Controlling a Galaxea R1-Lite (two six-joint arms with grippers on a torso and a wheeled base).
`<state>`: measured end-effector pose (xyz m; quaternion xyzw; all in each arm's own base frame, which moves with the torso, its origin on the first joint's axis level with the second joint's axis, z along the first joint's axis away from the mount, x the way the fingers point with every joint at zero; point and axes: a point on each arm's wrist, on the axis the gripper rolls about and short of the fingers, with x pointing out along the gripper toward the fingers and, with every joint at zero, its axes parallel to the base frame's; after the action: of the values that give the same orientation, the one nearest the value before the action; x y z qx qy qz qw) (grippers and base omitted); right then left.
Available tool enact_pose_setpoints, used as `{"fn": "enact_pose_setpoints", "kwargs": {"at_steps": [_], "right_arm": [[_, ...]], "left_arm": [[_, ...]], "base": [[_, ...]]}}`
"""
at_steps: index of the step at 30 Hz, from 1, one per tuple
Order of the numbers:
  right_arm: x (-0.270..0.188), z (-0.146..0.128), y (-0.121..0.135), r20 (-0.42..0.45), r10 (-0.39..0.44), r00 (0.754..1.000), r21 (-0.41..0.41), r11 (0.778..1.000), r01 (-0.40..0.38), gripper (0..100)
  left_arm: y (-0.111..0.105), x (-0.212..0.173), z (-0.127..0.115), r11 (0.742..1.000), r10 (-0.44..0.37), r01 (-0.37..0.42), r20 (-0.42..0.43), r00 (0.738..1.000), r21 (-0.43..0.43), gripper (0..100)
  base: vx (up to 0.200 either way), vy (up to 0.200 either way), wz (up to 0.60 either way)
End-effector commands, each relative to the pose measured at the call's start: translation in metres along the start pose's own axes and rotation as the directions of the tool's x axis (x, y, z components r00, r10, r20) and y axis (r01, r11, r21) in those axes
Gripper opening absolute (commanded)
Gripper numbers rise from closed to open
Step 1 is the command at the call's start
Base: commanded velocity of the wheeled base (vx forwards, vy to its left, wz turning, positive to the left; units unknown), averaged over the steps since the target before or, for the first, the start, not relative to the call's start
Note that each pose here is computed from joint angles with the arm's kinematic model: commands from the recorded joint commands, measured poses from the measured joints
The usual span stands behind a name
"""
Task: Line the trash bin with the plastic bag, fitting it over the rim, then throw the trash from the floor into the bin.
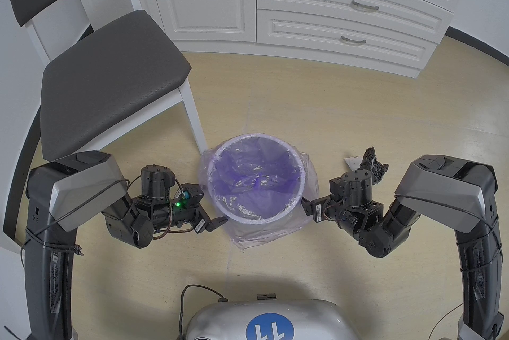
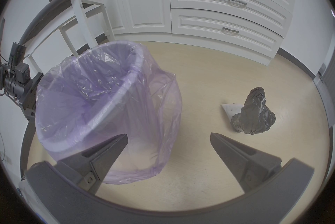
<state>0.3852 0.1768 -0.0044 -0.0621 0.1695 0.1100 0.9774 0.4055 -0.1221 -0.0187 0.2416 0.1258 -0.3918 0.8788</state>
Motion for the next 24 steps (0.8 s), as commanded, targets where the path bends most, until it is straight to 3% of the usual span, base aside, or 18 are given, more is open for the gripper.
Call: {"fn": "enact_pose_setpoints", "kwargs": {"at_steps": [1,14,24], "right_arm": [[0.0,0.0,0.0,-0.001,0.0,1.0,0.0,1.0,0.0,100],[0.0,0.0,0.0,0.001,0.001,1.0,0.0,1.0,-0.001,100],[0.002,-0.005,0.0,-0.013,0.001,1.0,-0.003,1.0,-0.001,100]], "left_arm": [[-0.002,0.006,-0.004,1.0,-0.008,0.008,-0.004,1.0,0.006,0],[0.004,0.009,-0.004,1.0,0.01,-0.01,0.008,1.0,0.009,0],[0.007,0.019,-0.041,0.999,0.014,-0.015,-0.041,0.999,-0.032,0]], "base": [[0.0,0.0,0.0],[0.0,0.0,0.0],[0.0,0.0,0.0]]}}
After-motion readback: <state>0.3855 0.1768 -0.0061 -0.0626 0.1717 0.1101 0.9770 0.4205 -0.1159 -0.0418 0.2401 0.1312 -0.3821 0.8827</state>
